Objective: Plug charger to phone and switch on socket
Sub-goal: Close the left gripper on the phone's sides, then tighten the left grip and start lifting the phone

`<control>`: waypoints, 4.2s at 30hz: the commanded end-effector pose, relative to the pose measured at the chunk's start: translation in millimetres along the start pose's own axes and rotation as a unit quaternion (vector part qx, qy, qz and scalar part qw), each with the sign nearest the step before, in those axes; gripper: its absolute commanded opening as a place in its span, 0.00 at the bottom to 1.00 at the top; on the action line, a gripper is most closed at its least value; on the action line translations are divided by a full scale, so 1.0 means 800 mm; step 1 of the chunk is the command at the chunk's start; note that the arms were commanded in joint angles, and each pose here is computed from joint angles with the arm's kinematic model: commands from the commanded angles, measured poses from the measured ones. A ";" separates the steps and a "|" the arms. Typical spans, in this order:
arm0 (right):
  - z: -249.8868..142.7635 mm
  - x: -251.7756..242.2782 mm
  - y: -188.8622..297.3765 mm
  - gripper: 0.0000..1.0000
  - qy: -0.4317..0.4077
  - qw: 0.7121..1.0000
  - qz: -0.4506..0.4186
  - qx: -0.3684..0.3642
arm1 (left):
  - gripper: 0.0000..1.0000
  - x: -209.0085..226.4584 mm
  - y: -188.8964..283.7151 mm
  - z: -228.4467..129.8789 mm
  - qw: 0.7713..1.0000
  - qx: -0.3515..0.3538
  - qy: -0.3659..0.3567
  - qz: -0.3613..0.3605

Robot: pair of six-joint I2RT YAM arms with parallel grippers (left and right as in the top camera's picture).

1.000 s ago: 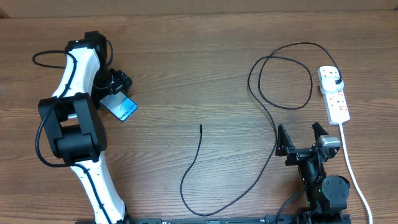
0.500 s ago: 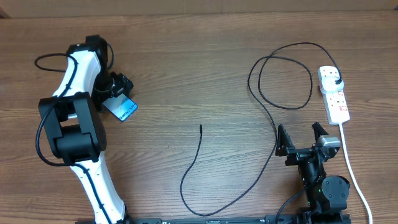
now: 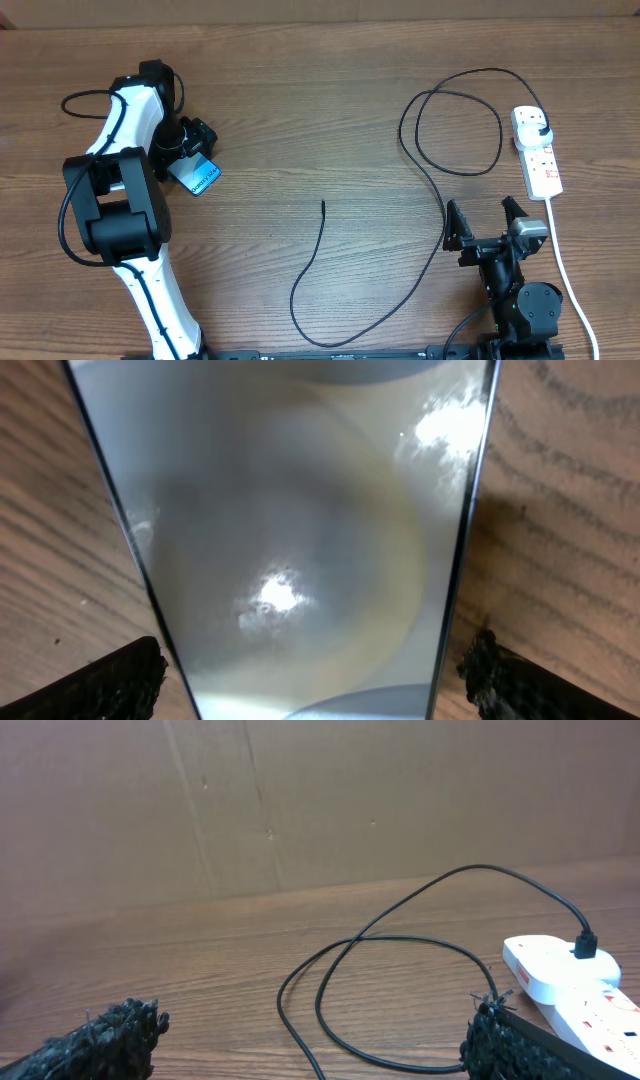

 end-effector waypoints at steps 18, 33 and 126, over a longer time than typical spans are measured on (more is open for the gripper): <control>-0.003 -0.002 0.000 1.00 0.003 1.000 -0.005 -0.002 | 1.00 0.010 -0.029 -0.009 1.000 0.018 -0.006 0.010; -0.003 -0.002 0.000 1.00 0.003 1.000 -0.005 -0.002 | 1.00 0.010 -0.029 0.005 1.000 0.005 0.014 -0.003; -0.002 -0.002 0.000 1.00 0.003 1.000 -0.005 -0.002 | 0.91 0.017 -0.028 -0.003 0.999 0.029 0.027 0.002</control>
Point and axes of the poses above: each gripper's point midway between its finger pads, its own y axis back along the fingers, its own x axis along the line the jaws close on, z = x × y, the point moved 3 cm from there along y, back along the fingers, and after that the axes turned 8 degrees about y, right-handed, at the moved point
